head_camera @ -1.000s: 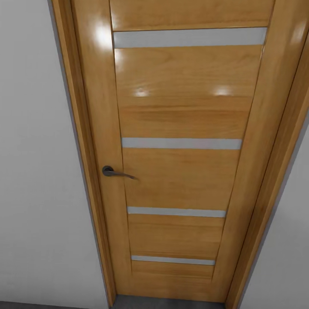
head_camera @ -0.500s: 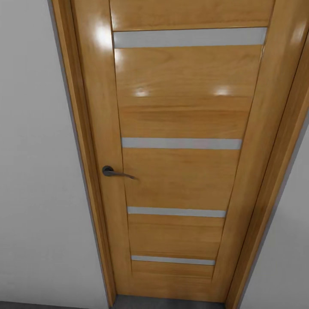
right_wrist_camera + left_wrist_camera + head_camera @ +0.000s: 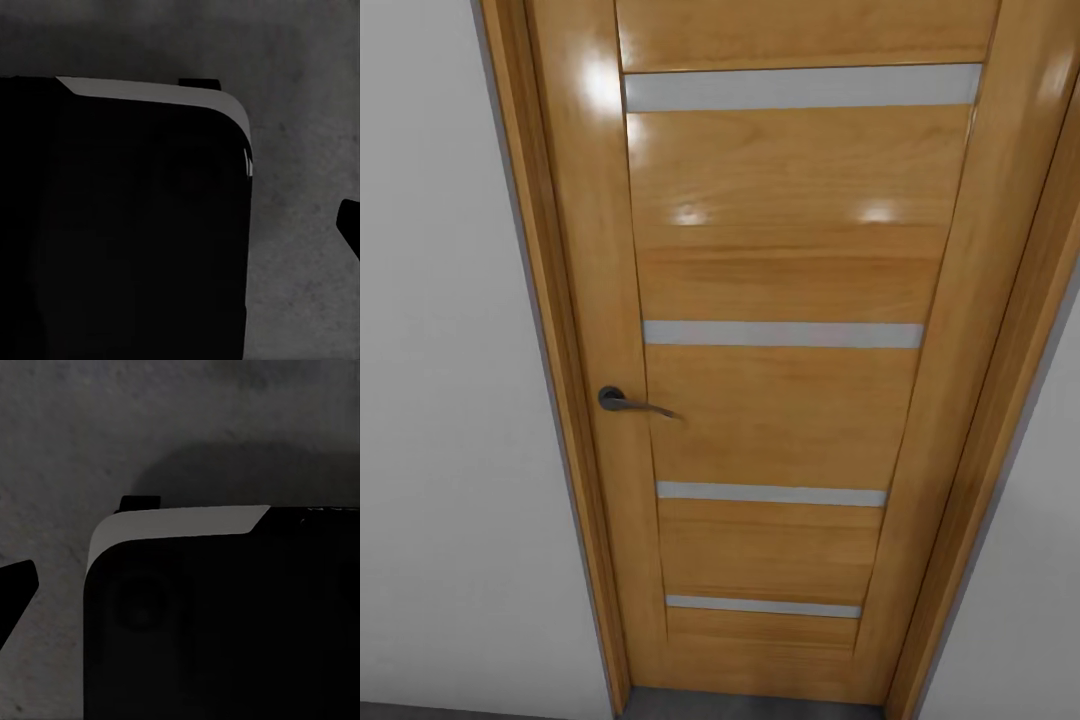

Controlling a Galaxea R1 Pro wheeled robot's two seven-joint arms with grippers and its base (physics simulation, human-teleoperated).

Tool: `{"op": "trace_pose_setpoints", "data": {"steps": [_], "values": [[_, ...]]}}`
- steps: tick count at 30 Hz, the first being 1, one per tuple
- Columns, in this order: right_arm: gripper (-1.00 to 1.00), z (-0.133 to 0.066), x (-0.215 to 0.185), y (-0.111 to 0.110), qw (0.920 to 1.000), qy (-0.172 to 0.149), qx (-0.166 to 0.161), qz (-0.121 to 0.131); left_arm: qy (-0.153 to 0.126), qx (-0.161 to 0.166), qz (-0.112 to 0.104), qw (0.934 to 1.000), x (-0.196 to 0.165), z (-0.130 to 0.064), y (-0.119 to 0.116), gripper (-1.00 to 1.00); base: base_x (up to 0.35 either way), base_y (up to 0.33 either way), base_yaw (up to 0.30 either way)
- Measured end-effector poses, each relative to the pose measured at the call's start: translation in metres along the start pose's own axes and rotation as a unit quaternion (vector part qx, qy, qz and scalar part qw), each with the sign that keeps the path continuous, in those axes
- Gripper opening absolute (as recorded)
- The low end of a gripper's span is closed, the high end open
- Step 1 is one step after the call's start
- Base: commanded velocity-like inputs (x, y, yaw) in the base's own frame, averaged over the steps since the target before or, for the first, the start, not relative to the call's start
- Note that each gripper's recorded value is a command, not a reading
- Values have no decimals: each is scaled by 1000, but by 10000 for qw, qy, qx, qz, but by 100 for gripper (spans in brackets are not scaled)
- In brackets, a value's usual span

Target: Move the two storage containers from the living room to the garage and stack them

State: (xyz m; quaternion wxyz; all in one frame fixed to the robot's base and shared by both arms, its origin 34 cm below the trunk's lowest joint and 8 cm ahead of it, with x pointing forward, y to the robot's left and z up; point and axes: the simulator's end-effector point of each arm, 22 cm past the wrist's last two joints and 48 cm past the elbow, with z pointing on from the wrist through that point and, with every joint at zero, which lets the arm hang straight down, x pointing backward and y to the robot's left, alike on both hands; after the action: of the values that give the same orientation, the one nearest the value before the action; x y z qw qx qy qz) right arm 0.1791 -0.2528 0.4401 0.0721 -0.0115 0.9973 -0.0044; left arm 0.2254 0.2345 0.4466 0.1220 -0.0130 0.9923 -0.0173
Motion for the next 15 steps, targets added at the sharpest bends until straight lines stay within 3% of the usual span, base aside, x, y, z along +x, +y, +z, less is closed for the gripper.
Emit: {"op": "trace_pose_setpoints", "data": {"steps": [9, 15], "values": [[100, 0, -5, -1, 10000, -53, 2, -26, -13, 1, 1, 10000, 0, 0, 0, 100, 0, 0, 0], [100, 1, -21, 1, 9995, -217, 5, -209, -22, 1, 3, 10000, -1, 0, 0, 100, 0, 0, 0]]}}
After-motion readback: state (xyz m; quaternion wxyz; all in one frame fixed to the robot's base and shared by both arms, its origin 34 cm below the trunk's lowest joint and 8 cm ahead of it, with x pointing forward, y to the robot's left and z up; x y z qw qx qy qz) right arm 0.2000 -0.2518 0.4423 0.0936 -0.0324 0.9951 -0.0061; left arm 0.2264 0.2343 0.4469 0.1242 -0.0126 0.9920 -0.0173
